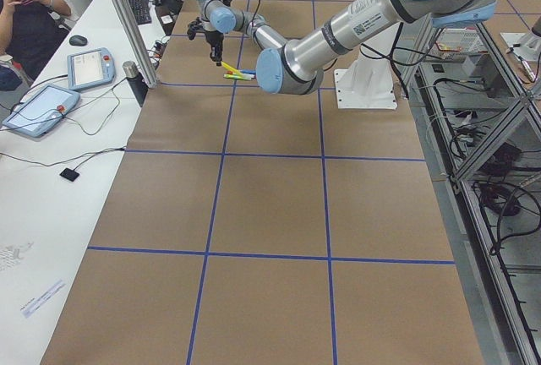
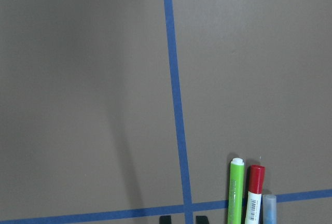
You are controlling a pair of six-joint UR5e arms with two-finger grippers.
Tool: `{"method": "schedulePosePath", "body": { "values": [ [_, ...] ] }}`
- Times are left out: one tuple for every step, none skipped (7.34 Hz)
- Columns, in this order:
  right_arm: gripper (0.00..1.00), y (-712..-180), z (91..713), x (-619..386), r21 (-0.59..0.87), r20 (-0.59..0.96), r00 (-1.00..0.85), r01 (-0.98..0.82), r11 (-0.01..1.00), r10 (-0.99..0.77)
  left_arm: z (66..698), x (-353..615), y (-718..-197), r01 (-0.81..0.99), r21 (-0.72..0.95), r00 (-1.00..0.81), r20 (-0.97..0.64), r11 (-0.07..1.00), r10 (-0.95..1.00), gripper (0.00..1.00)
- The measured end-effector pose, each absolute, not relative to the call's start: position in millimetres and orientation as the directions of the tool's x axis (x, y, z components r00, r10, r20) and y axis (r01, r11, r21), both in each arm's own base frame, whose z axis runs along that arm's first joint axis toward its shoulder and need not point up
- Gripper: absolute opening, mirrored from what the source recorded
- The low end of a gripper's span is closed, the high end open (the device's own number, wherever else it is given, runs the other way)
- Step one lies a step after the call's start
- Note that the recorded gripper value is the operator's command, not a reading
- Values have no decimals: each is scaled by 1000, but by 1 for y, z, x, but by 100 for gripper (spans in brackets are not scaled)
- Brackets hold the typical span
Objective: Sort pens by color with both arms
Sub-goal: 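Lower the yellow marker beside the green marker and open the left gripper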
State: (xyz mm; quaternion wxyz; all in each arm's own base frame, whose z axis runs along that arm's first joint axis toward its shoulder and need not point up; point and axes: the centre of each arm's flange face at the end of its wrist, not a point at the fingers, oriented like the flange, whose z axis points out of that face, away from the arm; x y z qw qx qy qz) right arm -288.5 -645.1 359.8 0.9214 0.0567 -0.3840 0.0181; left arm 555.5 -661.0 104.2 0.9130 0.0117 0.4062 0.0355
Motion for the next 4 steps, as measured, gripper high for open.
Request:
{"method": "schedulePosePath", "body": {
  "values": [
    [98,-645,361,-288,90,709,705,-77,993,-10,108,567,-654,-67,34,670,-739,997,70,19],
    [98,-645,361,-288,89,709,705,-77,993,-9,109,579,-645,-70,18,670,-740,997,60,20],
    [98,-645,362,-288,89,709,705,-77,993,-9,110,591,-636,-70,6,665,-745,997,52,21],
    [98,-645,362,-288,88,709,706,-77,993,-8,112,602,-629,-66,-1,658,-752,998,43,21]
  ]
}}
